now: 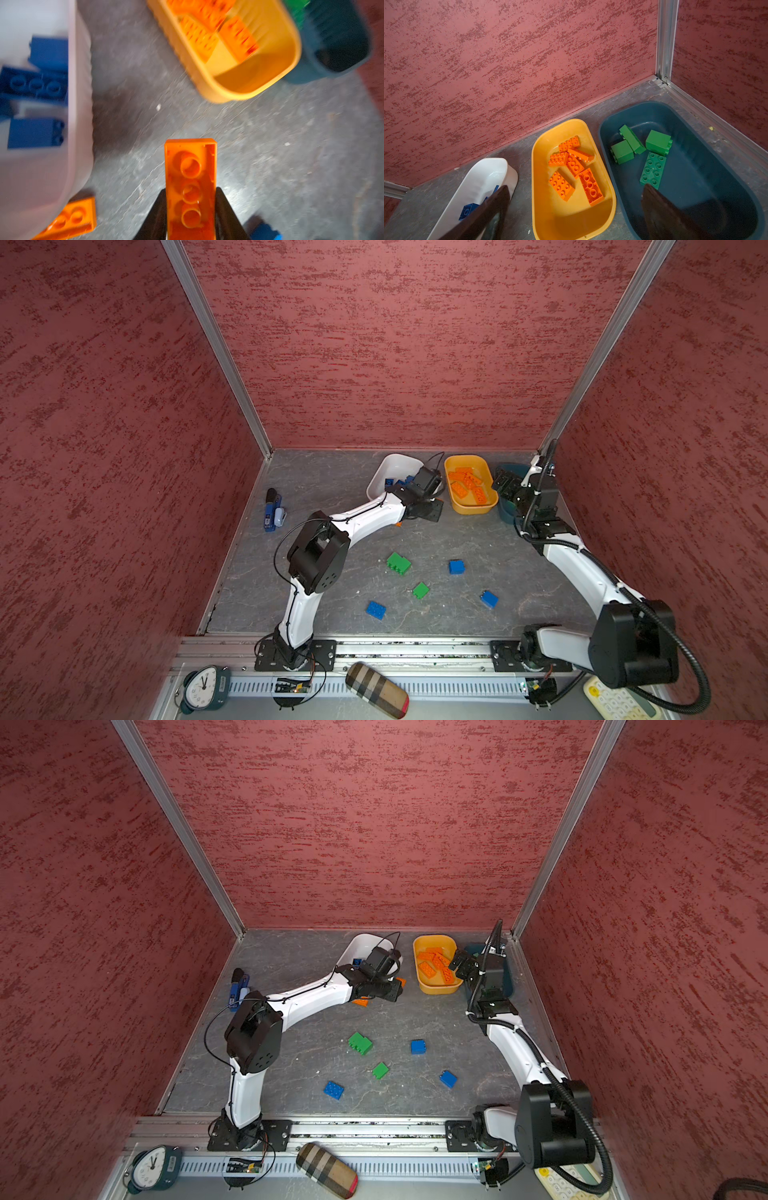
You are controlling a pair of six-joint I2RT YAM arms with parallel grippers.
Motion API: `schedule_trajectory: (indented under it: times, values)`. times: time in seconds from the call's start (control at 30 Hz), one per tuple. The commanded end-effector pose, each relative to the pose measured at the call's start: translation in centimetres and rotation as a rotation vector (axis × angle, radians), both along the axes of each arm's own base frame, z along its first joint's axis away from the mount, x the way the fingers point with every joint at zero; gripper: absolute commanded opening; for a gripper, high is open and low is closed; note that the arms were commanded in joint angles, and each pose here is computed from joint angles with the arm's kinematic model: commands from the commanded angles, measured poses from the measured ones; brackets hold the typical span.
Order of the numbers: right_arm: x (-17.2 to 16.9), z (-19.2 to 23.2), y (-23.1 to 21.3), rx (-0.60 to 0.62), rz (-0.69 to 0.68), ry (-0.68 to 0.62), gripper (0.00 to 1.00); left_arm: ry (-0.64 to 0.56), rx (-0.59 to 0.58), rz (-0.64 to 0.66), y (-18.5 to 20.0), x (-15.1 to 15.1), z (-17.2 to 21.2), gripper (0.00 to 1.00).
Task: Sort the legos into containers by color
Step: 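Grasp another orange brick beside the white tub with the left gripper, then drop the orange brick into the yellow tub and draw the left gripper back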
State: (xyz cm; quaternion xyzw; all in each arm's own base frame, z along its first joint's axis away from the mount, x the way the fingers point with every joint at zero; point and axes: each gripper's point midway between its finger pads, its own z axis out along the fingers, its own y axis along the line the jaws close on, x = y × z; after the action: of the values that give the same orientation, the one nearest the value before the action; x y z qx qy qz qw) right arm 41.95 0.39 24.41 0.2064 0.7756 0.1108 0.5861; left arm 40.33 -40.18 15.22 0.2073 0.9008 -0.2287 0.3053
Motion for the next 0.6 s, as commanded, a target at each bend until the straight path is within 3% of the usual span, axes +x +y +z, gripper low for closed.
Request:
schedule_trajectory:
  times: [0.0,0.27,0.4,0.5,0.53,0.57]
  values:
    - [-0.5,0.9,-0.8,0.035,-0.049,-0.043,0.99,0.016,-0.146,-0.087,-3.9,1.7,1.1,0.00]
    - [-1.3,0.5,-0.8,0.070,-0.058,-0.024,0.99,0.010,-0.278,-0.087,-9.4,6.6,0.5,0.00]
    - [-1.4,0.2,-0.6,0.071,-0.049,-0.015,0.99,-0.028,-0.283,-0.065,-9.9,8.5,0.6,0.36]
    - [-1.3,0.2,-0.5,0.070,-0.045,-0.011,0.99,-0.025,-0.314,-0.138,-10.5,7.5,2.3,0.84]
    - [-1.3,0.2,-0.5,0.071,-0.044,-0.011,0.99,-0.038,-0.306,-0.164,-10.4,7.0,3.1,0.95]
    - [-1.2,0.2,-0.5,0.072,-0.043,-0.010,0.99,-0.050,-0.290,-0.179,-10.3,6.6,3.7,1.00]
